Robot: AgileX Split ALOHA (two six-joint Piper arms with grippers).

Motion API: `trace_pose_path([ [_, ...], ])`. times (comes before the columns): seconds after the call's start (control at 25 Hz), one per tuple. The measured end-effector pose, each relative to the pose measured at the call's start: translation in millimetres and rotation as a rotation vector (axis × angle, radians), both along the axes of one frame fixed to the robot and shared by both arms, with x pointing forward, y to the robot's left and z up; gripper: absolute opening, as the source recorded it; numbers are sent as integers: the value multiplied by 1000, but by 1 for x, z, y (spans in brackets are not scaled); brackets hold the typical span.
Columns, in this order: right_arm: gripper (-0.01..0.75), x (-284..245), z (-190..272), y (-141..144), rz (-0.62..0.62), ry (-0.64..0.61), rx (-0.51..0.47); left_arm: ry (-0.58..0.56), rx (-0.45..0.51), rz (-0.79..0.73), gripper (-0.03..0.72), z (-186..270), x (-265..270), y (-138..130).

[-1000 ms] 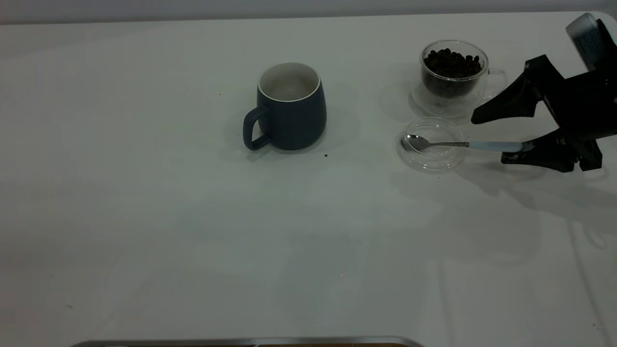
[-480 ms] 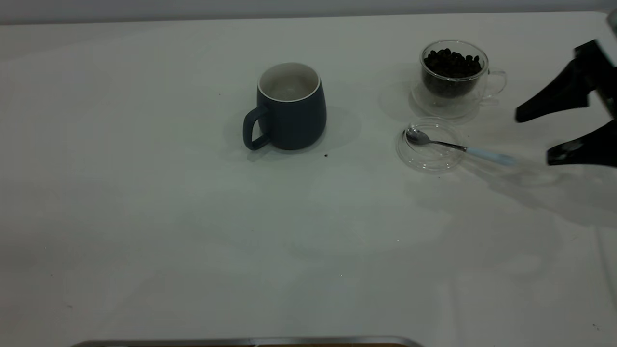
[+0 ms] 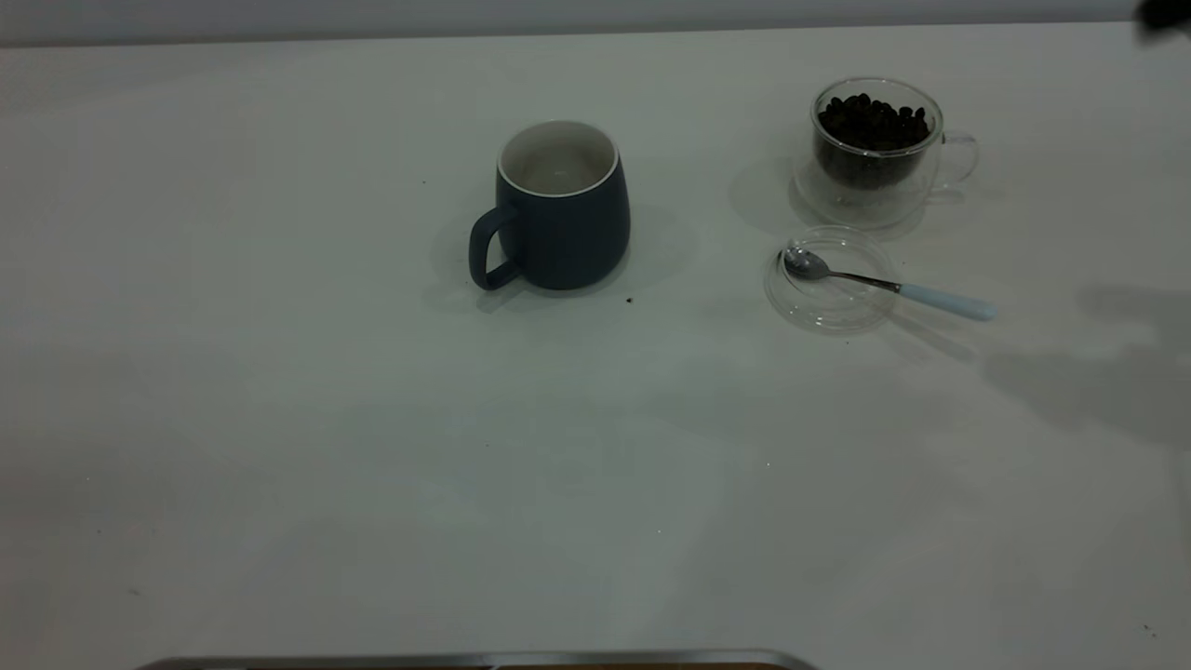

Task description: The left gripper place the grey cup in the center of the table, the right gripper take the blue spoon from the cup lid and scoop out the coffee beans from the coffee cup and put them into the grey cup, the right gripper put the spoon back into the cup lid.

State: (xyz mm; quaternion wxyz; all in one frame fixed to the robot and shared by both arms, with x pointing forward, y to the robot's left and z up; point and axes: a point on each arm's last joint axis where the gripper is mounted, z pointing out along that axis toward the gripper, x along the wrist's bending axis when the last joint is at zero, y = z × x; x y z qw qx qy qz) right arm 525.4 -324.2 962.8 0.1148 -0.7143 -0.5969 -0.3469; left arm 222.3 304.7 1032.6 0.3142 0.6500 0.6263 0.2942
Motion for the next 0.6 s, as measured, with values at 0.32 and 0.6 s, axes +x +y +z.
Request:
trace_pose_path([
  [0.32, 615, -102, 122, 17, 78, -281, -332, 0, 0, 0, 514, 0, 0, 0],
  [0.6, 530, -215, 140, 41, 4, -558, -557, 0, -1, 1, 514, 0, 0, 0],
])
